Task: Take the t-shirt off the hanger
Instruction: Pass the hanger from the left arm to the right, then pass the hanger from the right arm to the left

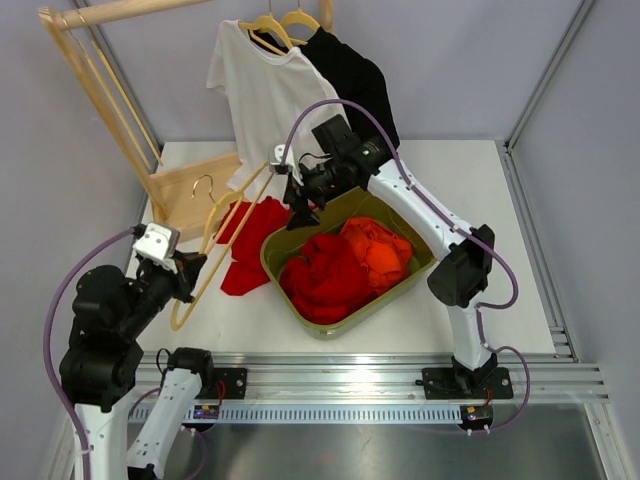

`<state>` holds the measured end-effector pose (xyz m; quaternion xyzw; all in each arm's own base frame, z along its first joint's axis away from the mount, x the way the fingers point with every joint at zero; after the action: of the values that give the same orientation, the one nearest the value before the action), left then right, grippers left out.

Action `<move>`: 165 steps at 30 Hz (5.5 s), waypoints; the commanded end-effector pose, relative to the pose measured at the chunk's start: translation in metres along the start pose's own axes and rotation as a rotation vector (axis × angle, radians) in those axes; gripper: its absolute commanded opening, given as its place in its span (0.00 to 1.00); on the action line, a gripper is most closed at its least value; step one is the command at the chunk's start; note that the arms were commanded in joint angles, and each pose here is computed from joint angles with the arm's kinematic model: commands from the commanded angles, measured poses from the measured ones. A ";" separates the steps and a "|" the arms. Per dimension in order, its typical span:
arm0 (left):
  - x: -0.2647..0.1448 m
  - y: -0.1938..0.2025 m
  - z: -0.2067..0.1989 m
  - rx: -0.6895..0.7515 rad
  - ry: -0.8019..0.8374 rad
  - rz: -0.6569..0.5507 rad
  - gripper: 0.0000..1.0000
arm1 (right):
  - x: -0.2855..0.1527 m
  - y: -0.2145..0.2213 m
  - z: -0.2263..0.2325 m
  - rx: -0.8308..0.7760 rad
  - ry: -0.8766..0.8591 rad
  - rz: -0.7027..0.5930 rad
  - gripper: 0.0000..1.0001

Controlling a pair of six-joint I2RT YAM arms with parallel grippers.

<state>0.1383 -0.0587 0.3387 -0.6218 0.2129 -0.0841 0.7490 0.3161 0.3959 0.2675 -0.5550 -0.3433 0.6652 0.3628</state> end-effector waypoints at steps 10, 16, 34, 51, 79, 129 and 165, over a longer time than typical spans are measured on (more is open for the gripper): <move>0.013 -0.019 -0.026 0.266 0.273 -0.105 0.00 | -0.114 -0.034 0.066 -0.501 -0.030 0.020 0.78; 0.015 -0.018 -0.032 0.327 0.339 -0.104 0.00 | -0.114 -0.020 0.065 -0.475 -0.027 0.069 0.77; 0.007 -0.028 -0.042 0.421 0.387 -0.203 0.00 | -0.114 0.006 0.038 -0.407 -0.039 0.105 0.59; 0.023 -0.027 0.008 0.316 0.033 -0.189 0.90 | -0.144 -0.008 0.033 -0.266 0.058 -0.008 0.00; -0.019 0.018 0.015 0.077 -0.193 -0.205 0.99 | -0.141 -0.130 -0.070 0.054 0.663 -0.340 0.00; 0.111 -0.121 0.037 -0.691 -0.024 -0.470 0.96 | -0.100 -0.156 -0.110 0.034 0.730 -0.528 0.00; 0.245 -0.172 -0.002 -0.802 0.015 -0.403 0.70 | -0.111 -0.131 -0.026 0.228 0.600 -0.458 0.00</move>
<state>0.3831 -0.1854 0.4191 -0.8854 0.1137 -0.0886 0.4419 0.3841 0.3710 0.3977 -0.6066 -0.2259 0.4220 0.6347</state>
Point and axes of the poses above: each gripper's point midway between its finger pads, its own x axis out along the fingers, its own z axis along the line the jaws close on, y = z × x, the point moved 2 cm from there along -x, back along the fingers, and after that the axes turned 9 degrees about x, right-handed, at the moved point
